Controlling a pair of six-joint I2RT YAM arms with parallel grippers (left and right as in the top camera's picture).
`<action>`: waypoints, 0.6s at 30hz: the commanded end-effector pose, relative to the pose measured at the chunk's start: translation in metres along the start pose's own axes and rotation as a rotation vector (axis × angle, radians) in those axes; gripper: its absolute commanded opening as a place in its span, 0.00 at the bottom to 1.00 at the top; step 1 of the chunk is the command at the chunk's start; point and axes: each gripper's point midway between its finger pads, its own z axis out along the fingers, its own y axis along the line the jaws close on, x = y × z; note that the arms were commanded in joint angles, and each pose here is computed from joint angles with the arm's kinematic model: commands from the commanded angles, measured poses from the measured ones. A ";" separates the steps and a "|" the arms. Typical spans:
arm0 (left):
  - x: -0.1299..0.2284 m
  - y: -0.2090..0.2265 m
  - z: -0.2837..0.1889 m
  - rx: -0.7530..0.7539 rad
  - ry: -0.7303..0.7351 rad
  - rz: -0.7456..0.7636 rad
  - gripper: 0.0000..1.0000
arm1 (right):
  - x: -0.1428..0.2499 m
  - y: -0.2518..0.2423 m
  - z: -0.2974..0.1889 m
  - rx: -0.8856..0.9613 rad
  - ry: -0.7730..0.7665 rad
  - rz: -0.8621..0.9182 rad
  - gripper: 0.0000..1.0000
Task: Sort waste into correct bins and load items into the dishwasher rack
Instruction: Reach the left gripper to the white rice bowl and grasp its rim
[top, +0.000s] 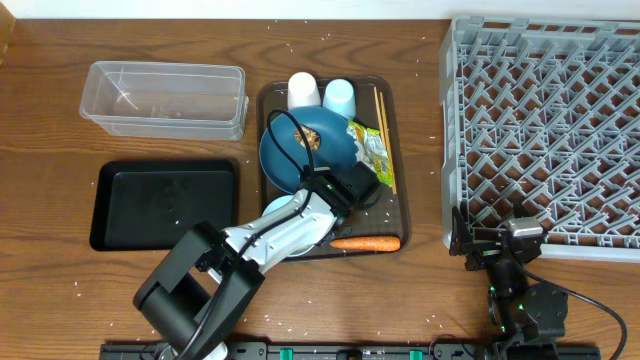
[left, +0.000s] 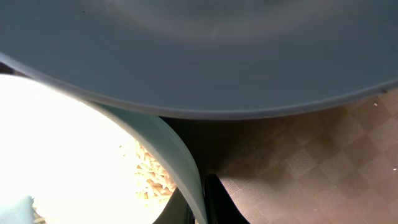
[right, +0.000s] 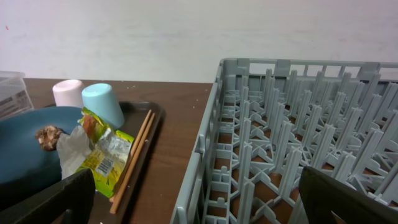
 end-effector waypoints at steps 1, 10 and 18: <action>0.003 0.006 0.004 -0.025 0.001 -0.001 0.06 | 0.000 -0.006 0.000 0.024 -0.001 0.015 0.99; -0.001 0.008 -0.024 0.022 -0.023 -0.013 0.06 | 0.000 -0.006 0.000 0.025 -0.001 0.015 0.99; -0.007 0.012 -0.054 0.076 -0.064 -0.028 0.06 | 0.000 -0.006 0.000 0.025 -0.001 0.015 0.99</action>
